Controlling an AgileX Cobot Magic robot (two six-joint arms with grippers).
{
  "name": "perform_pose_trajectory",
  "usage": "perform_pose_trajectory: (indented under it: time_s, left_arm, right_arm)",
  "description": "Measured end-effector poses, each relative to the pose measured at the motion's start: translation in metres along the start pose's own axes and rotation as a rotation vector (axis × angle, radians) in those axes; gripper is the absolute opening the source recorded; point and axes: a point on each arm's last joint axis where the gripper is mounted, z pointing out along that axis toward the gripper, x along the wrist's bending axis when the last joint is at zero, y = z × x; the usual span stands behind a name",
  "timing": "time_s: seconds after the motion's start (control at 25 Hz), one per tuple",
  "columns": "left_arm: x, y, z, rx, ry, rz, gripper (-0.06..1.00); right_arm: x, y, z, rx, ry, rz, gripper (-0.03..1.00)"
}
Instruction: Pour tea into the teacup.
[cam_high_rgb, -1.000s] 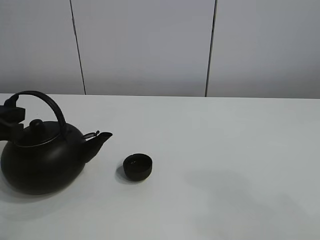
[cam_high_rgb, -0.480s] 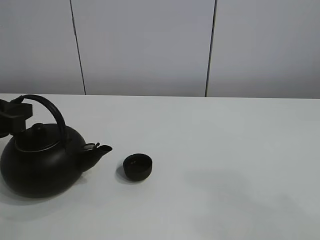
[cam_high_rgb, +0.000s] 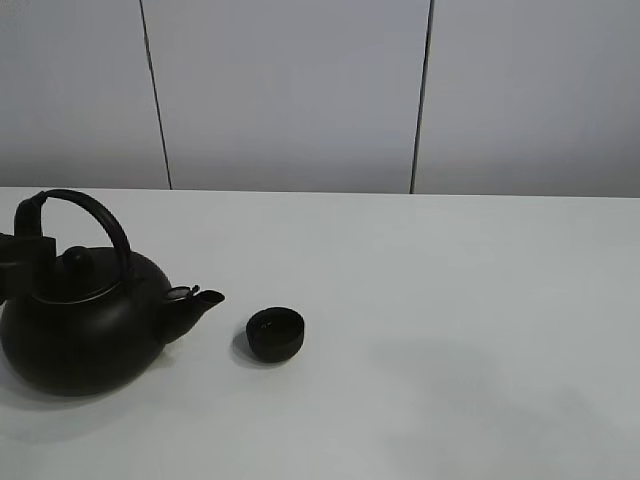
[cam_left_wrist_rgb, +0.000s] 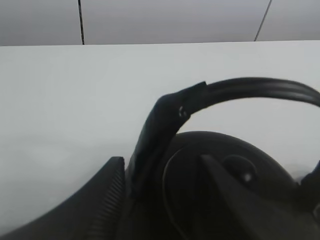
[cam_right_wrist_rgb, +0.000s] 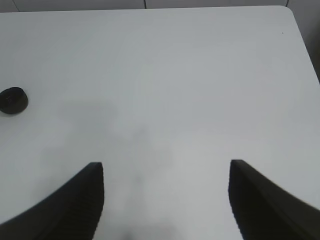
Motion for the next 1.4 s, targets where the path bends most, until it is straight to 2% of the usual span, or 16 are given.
perform_pose_trajectory:
  time_s: [0.2,0.52,0.68,0.84,1.0,1.4]
  left_arm:
    - [-0.001,-0.001,-0.007,0.005,0.01,-0.009,0.33]
    - [-0.001,0.01,-0.027,-0.061,0.065,-0.026,0.33]
    - [0.002,0.001,-0.037,-0.032,0.122,-0.083,0.33]
    - [0.002,0.003,-0.036,-0.049,0.125,-0.184,0.33]
    - [0.005,0.014,-0.026,-0.085,0.122,-0.205,0.33]
    - [0.026,0.03,0.005,0.041,0.194,-0.215,0.33]
  right_arm:
    - [0.0,0.0,0.0,-0.001,0.0,0.0,0.49]
    - [0.0,0.0,0.0,-0.001,0.0,0.0,0.49]
    - [0.0,0.0,0.0,-0.001,0.0,0.0,0.49]
    - [0.0,0.0,0.0,-0.001,0.0,0.0,0.49]
    - [0.0,0.0,0.0,-0.001,0.0,0.0,0.49]
    - [0.0,0.0,0.0,-0.001,0.0,0.0,0.49]
